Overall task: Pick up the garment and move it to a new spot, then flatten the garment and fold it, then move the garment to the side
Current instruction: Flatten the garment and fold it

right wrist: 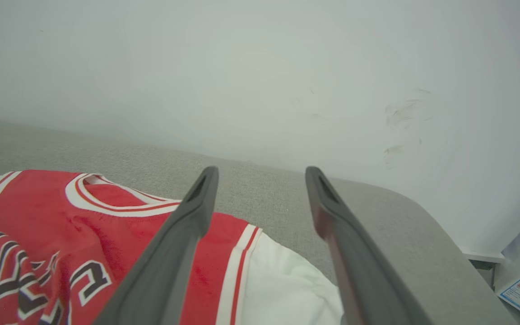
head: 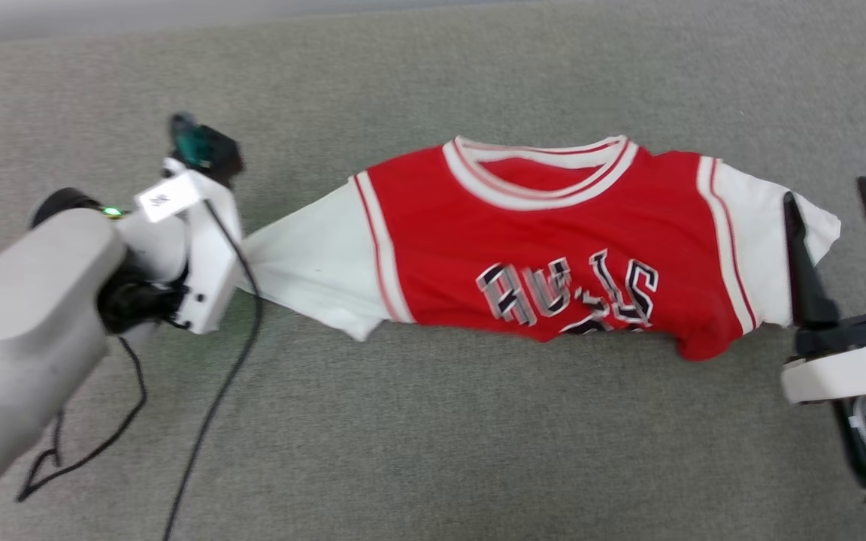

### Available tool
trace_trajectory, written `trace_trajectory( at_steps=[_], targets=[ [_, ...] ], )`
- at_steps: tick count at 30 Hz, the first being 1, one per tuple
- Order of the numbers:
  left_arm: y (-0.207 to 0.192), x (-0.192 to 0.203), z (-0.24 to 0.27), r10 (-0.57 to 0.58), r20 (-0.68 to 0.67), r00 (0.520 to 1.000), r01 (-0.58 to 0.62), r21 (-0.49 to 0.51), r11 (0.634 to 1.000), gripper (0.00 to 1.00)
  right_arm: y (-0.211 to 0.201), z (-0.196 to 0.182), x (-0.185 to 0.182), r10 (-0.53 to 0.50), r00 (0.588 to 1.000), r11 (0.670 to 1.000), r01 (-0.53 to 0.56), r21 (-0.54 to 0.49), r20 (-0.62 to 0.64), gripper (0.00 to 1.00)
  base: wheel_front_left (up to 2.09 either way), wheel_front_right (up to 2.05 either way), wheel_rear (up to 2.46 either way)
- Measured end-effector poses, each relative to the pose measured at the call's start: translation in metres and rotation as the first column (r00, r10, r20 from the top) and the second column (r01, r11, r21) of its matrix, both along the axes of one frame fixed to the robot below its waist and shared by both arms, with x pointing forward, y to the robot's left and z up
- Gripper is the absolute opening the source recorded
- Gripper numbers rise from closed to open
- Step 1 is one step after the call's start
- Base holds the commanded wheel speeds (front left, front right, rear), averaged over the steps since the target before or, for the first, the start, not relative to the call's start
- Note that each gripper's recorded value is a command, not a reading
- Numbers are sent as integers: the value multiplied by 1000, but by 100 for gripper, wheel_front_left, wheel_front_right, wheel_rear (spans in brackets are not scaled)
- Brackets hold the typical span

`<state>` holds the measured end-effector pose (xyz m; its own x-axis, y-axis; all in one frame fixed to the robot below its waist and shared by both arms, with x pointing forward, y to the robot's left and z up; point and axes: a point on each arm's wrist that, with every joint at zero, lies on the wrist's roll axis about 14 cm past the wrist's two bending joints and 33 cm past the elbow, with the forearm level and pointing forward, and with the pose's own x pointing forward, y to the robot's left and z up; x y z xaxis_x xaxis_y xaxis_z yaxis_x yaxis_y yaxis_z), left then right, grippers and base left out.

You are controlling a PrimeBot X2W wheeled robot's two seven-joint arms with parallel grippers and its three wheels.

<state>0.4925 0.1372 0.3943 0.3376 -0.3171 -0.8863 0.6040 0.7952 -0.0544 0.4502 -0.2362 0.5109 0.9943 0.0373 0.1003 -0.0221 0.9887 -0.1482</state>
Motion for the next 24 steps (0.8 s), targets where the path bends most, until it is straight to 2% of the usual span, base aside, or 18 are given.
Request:
trace_trajectory(
  at_steps=[7,11,14,16,18,22,24],
  targets=[
    [61,5,36,150,109,983,-149,-15,989,0,-20,41,17,15,999,992,-10,-125,37,100,0,0,0],
    [84,6,52,202,163,966,-200,-33,979,0,-18,46,33,51,998,984,-58,-166,-47,100,0,0,0],
    [88,6,56,212,188,959,-206,-50,977,0,-14,35,46,76,979,973,-115,-201,-188,100,0,0,0],
    [90,6,57,209,200,957,-202,-52,978,0,-13,12,49,82,933,968,-159,-196,-350,100,0,0,0],
    [88,6,56,195,209,958,-189,-50,981,0,-14,-7,50,77,867,967,-186,-175,-492,100,0,0,0],
    [77,9,54,164,223,961,-154,-63,986,0,-23,-48,40,42,661,969,-209,-130,-749,100,0,0,0],
    [70,13,54,145,233,962,-132,-72,989,0,-27,-58,42,26,586,971,-207,-119,-810,100,0,0,0]
  ],
)
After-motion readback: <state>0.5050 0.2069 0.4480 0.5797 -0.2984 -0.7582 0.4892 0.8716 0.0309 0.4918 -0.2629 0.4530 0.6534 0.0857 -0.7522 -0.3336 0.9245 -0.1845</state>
